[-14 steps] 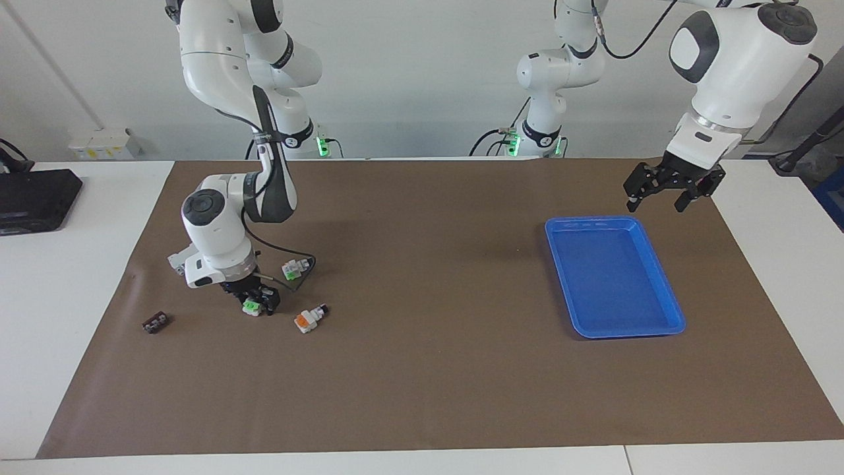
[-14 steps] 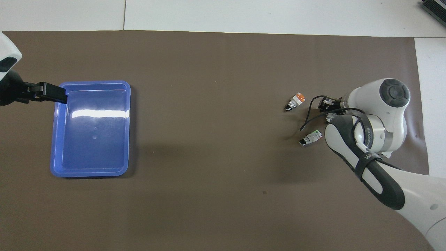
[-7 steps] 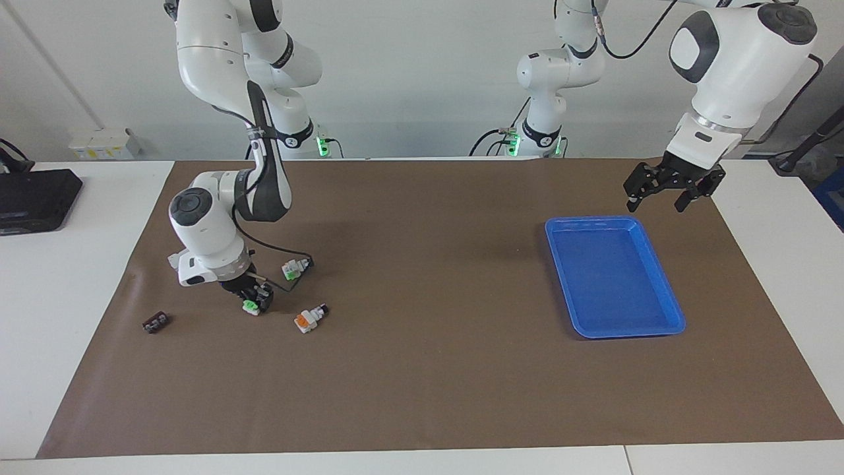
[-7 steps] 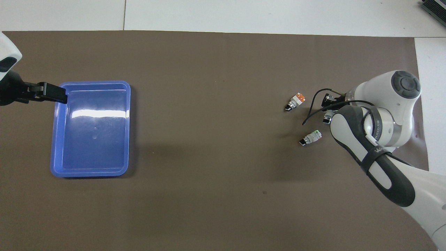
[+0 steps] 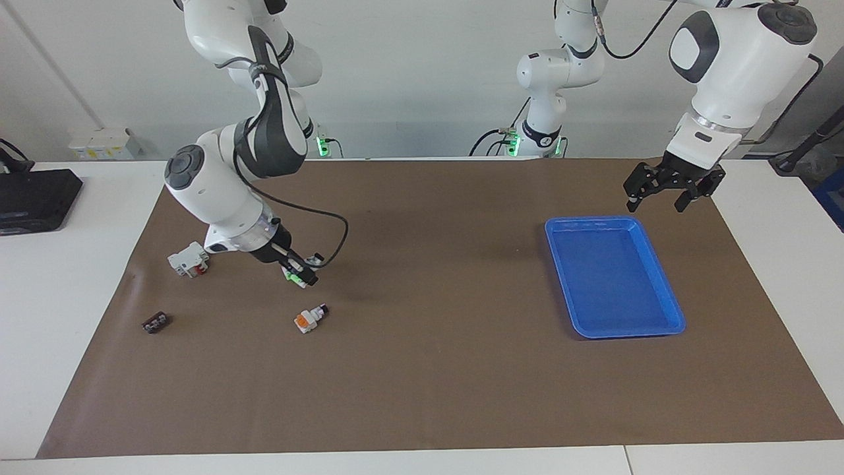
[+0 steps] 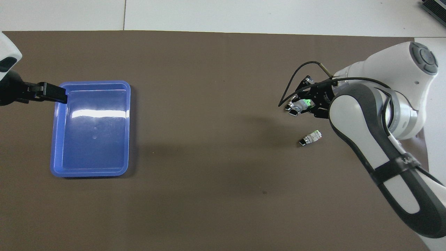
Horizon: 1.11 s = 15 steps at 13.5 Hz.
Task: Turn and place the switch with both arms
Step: 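Lift the switch with the right gripper while the left gripper advances, then bring the switch toward the left gripper while the left gripper reaches it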
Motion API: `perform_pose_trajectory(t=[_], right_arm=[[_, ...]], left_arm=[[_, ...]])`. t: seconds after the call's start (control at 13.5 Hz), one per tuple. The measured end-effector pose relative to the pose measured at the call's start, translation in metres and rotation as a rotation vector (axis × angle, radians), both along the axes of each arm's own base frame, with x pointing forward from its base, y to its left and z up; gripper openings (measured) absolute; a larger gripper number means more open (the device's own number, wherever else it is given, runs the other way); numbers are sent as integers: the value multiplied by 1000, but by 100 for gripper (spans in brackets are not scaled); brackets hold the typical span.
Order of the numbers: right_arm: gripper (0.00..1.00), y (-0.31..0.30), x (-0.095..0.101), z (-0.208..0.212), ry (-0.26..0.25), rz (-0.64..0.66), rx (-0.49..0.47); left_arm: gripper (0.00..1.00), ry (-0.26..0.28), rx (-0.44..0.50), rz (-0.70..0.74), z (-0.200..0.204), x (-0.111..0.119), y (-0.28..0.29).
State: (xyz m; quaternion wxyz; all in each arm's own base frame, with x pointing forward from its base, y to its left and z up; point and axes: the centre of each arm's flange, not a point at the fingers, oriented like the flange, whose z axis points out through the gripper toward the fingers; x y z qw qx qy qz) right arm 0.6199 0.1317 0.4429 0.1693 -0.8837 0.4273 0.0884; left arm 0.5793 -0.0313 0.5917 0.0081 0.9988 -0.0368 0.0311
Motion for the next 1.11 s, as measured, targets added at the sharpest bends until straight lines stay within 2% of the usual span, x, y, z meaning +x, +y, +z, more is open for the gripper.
perform_pose_trajectory(t=[0.3,0.59,0.89,1.11], right_arm=[[41,77,-9,46,115,-228,184],[41,140,-28,72,227,-388,246],[41,222,-59,84,258,-515,287],[41,222,-52,84,254,-599,324]], left_arm=[[100,-1,-1,-10,0,0,-5],[100,-3,-29,-17,1,-1,-22],[100,-4,-229,60,6,-2,-49],[96,4,-375,79,11,-1,-63]])
